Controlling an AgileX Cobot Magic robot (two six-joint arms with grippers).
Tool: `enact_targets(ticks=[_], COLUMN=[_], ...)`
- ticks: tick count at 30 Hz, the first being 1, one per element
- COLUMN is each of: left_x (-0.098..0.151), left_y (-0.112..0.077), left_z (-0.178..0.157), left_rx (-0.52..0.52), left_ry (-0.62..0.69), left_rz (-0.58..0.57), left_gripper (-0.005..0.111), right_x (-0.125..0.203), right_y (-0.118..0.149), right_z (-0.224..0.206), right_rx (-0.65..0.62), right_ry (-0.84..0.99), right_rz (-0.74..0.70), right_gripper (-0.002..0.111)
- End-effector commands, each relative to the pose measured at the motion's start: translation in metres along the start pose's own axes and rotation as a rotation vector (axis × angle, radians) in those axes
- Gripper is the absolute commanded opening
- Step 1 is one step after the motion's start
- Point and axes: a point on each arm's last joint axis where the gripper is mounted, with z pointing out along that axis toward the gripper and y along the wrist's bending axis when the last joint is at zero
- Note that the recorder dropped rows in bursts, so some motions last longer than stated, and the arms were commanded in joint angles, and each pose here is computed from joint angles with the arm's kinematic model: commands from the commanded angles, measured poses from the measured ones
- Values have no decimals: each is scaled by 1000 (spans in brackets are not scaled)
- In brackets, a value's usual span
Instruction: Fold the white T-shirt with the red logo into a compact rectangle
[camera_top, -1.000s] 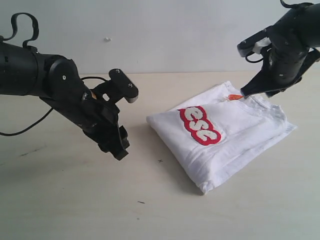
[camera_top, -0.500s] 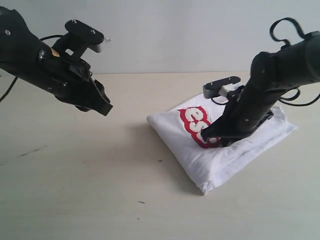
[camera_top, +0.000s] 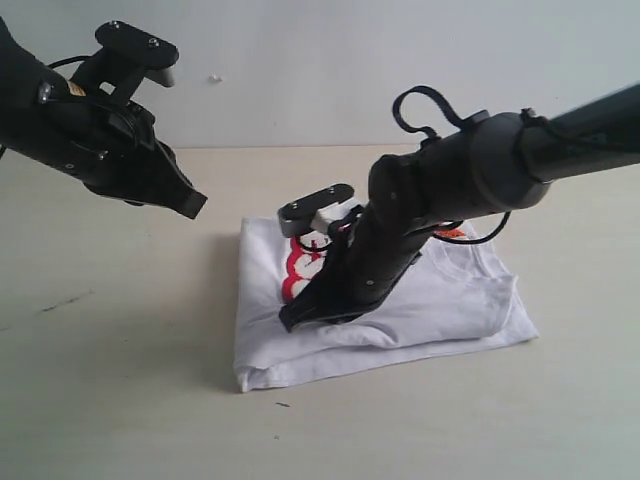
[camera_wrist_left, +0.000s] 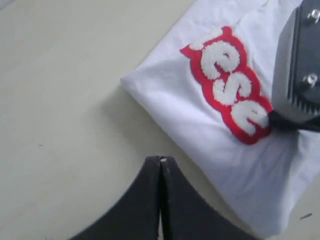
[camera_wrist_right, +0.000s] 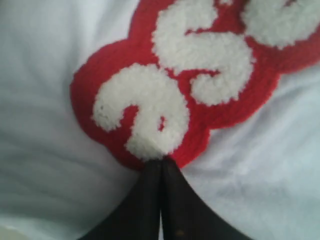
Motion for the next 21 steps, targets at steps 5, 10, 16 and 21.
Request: enact_targets(ticks=[5, 10, 16, 21], left_x=[8, 6, 10, 37], left_y=[-2, -10, -56, -62], left_z=[1, 3, 39, 96], left_rx=[18, 79, 276, 312], left_ry=[12, 0, 53, 203], left_rz=[-29, -38, 106, 56], left_gripper=[0, 0, 0, 0], right_x=[-23, -19, 21, 23], right_y=[27, 1, -72, -75], right_z=[-39, -105, -83, -76], right_rx=[-58, -4, 88, 95], right_ry=[-78, -324, -209, -211], right_rz=[-40, 57, 290, 296], right_gripper=[0, 0, 0, 0])
